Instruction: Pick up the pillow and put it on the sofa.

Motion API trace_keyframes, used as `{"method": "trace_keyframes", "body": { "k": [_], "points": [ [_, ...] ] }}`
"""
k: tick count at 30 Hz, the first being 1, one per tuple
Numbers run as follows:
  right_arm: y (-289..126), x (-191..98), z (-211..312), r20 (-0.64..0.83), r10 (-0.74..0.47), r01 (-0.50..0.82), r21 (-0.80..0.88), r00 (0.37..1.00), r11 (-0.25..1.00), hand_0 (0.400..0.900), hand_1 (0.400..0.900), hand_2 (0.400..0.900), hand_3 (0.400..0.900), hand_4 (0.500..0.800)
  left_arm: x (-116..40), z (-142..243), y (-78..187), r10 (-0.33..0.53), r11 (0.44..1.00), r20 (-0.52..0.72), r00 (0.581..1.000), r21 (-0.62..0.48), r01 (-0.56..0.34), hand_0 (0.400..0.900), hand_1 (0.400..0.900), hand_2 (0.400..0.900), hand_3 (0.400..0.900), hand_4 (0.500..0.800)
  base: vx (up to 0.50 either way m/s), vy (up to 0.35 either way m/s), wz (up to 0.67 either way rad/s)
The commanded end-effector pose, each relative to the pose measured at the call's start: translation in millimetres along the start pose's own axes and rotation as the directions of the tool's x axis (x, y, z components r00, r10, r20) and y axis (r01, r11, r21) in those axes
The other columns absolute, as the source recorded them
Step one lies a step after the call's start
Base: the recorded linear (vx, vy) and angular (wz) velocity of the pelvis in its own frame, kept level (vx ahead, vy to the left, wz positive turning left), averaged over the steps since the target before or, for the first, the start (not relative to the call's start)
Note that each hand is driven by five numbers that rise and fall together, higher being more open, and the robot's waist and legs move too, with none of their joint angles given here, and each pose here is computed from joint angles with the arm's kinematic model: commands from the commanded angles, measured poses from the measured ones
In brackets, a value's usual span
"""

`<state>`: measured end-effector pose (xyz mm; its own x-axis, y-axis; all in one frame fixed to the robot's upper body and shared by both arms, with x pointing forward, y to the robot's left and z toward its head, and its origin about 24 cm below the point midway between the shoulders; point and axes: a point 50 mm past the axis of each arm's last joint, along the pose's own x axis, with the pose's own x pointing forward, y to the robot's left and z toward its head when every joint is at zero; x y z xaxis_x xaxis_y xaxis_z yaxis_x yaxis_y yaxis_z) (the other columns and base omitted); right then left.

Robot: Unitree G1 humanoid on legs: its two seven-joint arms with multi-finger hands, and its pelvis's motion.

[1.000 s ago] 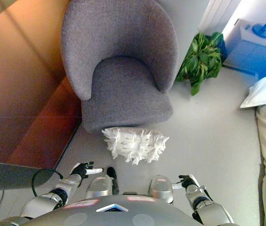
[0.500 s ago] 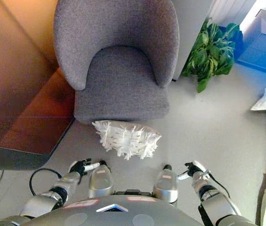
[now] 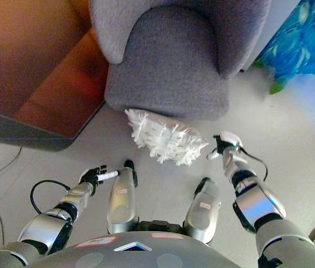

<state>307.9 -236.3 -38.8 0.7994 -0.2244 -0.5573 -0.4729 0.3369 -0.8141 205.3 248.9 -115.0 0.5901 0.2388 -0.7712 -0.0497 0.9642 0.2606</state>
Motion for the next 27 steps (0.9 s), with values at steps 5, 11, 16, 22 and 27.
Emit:
{"method": "trace_keyframes", "body": {
  "k": [5,11,16,22,27],
  "points": [
    [-80.2,3.7,15.1,0.001,-0.154,0.152,0.167,0.988,0.974,0.9,0.9,0.9,0.9,0.8,-2.2,-4.4,34.0,0.086,0.996,-0.029,0.996,-0.001,-0.086,0.9,0.9,0.9,0.9,0.8,-0.026,0.089,0.22],
    [-115.2,0.2,30.2,0.022,-0.215,0.207,0.181,0.976,0.961,0.9,0.9,0.9,0.9,0.8,-3.8,-10.5,36.4,0.081,0.995,-0.034,0.996,-0.046,-0.083,0.9,0.9,0.9,0.9,0.8,-0.015,0.083,0.15],
    [-137.7,-4.2,37.6,0.043,-0.254,0.242,0.185,0.966,0.953,0.9,0.9,0.9,0.9,0.8,-5.5,-17.7,36.4,0.066,0.995,-0.029,0.997,-0.076,-0.068,0.9,0.9,0.9,0.9,0.8,-0.036,0.087,0.05],
    [-160.4,-9.2,41.9,0.047,-0.292,0.281,0.168,0.955,0.945,0.9,0.9,0.9,0.9,0.8,-5.9,-18.5,29.4,0.037,0.994,-0.001,0.999,-0.106,-0.037,0.9,0.9,0.9,0.9,0.8,-0.034,0.074,-0.01],
    [-178.8,-14.0,44.5,0.049,-0.327,0.318,0.137,0.944,0.938,0.9,0.9,0.9,0.9,0.8,-6.0,-18.7,26.4,0.026,0.99,0.01,1.0,-0.14,-0.024,0.9,0.9,0.9,0.9,0.8,-0.051,0.076,0.03]
  ]
}}
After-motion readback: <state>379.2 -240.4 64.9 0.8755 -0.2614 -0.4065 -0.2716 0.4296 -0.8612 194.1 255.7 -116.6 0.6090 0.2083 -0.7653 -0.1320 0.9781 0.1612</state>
